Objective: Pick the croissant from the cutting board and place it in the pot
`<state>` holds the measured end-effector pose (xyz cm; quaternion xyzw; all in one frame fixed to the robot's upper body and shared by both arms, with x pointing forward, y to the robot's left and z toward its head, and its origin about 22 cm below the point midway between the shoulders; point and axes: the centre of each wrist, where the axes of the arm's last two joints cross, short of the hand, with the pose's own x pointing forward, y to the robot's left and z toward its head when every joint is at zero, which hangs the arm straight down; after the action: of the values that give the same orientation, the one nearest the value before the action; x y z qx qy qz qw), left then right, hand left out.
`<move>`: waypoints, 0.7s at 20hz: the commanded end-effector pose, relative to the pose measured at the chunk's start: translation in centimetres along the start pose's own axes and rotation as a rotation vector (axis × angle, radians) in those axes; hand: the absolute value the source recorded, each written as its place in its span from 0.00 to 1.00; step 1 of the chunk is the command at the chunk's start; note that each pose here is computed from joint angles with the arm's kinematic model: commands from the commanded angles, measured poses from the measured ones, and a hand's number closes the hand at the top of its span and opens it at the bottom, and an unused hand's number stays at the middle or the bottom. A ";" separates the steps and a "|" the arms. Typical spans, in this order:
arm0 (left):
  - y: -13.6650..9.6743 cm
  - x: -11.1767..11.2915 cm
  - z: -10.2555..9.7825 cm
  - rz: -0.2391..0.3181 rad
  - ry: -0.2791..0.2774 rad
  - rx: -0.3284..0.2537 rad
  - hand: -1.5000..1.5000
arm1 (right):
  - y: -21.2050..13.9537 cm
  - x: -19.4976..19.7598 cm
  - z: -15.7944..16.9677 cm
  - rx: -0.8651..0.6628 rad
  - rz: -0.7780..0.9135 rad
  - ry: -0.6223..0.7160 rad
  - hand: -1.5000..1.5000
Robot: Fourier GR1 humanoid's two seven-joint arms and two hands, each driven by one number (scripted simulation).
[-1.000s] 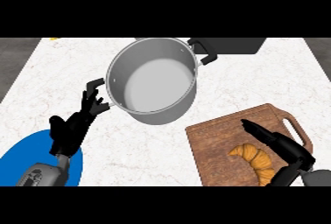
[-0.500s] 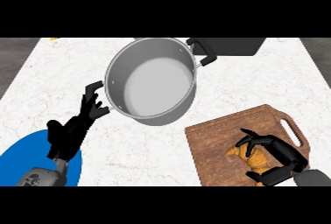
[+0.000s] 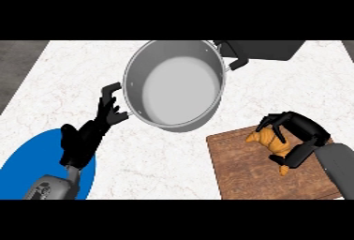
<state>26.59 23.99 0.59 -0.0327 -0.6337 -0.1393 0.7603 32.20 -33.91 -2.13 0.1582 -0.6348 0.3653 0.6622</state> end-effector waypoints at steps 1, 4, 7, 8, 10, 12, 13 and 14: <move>-1.6 0.5 -0.8 -0.018 0.027 -0.102 0.50 | -5.4 5.4 -2.5 0.100 0.052 -0.055 1.00; -2.3 -0.7 -0.7 -0.009 0.027 -0.094 0.50 | -7.2 7.2 -3.5 0.072 0.055 -0.135 1.00; -2.2 -0.3 -1.2 -0.001 0.039 -0.079 0.50 | -8.0 8.8 -4.2 0.060 0.150 -0.198 1.00; -1.4 -0.7 -0.5 -0.021 0.028 -0.082 0.50 | -8.7 9.3 -4.0 0.046 0.133 -0.214 1.00; -2.4 -0.2 -1.0 -0.008 0.028 -0.088 0.50 | -9.0 9.7 -4.4 0.050 0.133 -0.245 1.00; -2.1 -0.3 -0.4 -0.009 0.046 -0.081 0.50 | -10.2 11.7 -4.5 0.040 0.228 -0.252 1.00; -1.3 -1.5 -0.2 -0.013 0.058 -0.079 0.50 | -9.6 11.2 -5.0 0.051 0.238 -0.262 1.00; -1.7 -1.0 -0.5 -0.008 0.051 -0.055 0.50 | -10.0 10.9 -4.4 0.039 0.243 -0.265 1.00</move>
<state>26.95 23.22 0.81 -0.0405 -0.6383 -0.1540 0.7531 40.91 -33.90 9.13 0.0878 -0.7063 0.4155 0.5664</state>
